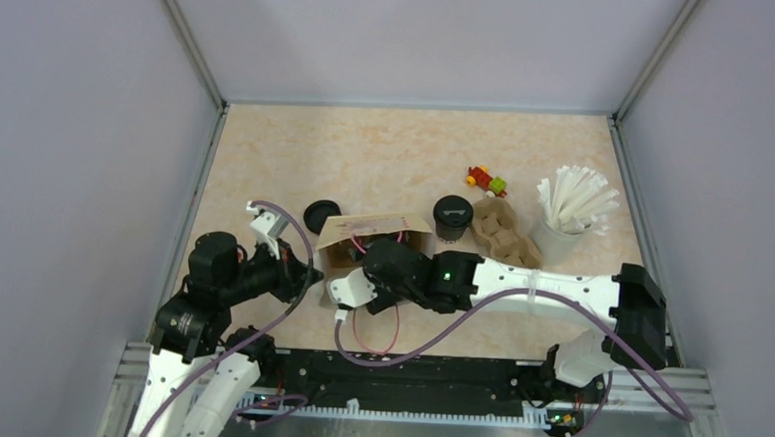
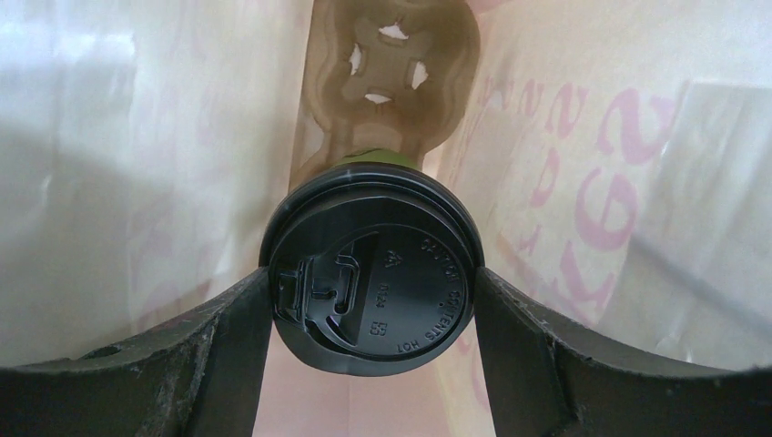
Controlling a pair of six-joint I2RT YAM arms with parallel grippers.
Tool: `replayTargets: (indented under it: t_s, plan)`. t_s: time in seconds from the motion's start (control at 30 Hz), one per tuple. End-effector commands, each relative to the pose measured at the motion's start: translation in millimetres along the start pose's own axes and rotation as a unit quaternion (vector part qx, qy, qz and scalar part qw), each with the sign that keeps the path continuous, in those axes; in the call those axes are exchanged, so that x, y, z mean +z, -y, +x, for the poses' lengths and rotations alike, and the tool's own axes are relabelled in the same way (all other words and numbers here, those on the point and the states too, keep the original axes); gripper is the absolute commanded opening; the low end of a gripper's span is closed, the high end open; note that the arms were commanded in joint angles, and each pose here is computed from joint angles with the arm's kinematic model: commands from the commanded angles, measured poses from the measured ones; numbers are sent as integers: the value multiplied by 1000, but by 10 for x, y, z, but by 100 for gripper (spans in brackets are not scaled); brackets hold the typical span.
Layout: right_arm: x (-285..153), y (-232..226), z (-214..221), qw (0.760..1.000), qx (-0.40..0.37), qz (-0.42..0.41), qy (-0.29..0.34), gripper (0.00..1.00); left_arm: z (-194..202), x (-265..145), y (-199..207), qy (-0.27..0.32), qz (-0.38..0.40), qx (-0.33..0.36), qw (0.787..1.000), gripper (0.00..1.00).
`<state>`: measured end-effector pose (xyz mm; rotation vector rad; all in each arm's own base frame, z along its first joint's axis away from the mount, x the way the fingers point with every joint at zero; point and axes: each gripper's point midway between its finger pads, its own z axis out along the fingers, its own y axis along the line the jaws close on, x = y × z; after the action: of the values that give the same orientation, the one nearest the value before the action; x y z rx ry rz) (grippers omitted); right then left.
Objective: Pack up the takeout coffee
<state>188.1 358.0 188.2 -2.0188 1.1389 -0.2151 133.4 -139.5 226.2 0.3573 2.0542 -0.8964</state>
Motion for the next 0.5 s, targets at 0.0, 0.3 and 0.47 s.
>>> replayTargets:
  t_s: [0.0, 0.3, 0.47]
  plan:
    - [-66, 421, -227, 999, 12, 41, 31, 66, -88, 5, 48, 18, 16, 24, 999, 0]
    - [10, 412, -55, 999, 15, 46, 1, 66, -80, -13, 53, 14, 15, 27, 999, 0]
    - [5, 304, 43, 999, 11, 33, -4, 66, -88, -17, 46, 15, 11, 22, 1000, 0]
